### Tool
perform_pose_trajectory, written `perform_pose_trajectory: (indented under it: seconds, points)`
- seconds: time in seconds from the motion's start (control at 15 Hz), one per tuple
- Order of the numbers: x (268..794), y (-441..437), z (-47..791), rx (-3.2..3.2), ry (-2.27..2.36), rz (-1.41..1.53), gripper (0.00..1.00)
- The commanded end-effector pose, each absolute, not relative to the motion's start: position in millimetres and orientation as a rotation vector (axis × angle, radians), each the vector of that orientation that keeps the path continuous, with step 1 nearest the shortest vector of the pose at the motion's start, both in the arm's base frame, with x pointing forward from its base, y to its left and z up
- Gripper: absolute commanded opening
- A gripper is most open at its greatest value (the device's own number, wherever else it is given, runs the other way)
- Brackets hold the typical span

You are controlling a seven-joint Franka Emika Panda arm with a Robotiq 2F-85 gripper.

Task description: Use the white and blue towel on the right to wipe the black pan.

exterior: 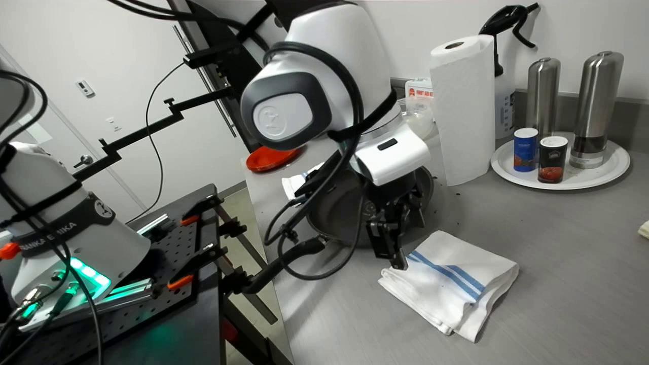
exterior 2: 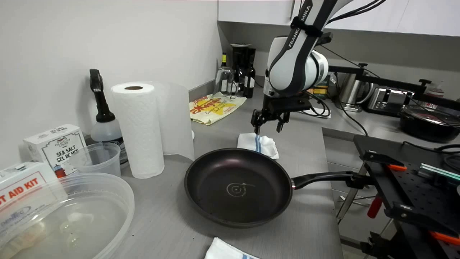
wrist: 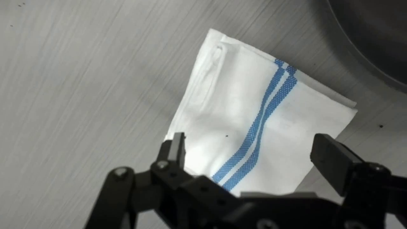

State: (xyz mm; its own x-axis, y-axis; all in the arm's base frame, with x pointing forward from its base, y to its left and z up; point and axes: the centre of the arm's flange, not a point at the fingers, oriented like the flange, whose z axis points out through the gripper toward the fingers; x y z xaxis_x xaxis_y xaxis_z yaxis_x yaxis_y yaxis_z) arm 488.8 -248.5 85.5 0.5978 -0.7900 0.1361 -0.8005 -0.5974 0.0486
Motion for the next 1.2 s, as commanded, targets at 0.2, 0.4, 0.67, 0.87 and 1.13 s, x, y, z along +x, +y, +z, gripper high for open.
perform_pose_trajectory:
  seconds: [0.2, 0.4, 0.67, 0.87, 1.13]
  points:
    - [519, -252, 65, 2.743, -1.306, 0.182, 1.00]
    - [523, -254, 62, 2.742, -1.300, 0.185, 1.00]
    - [525, -255, 60, 2.738, -1.304, 0.184, 1.00]
    - [526, -255, 59, 2.730, -1.314, 0.180, 1.00]
    - [526, -255, 57, 2.734, -1.331, 0.179, 1.00]
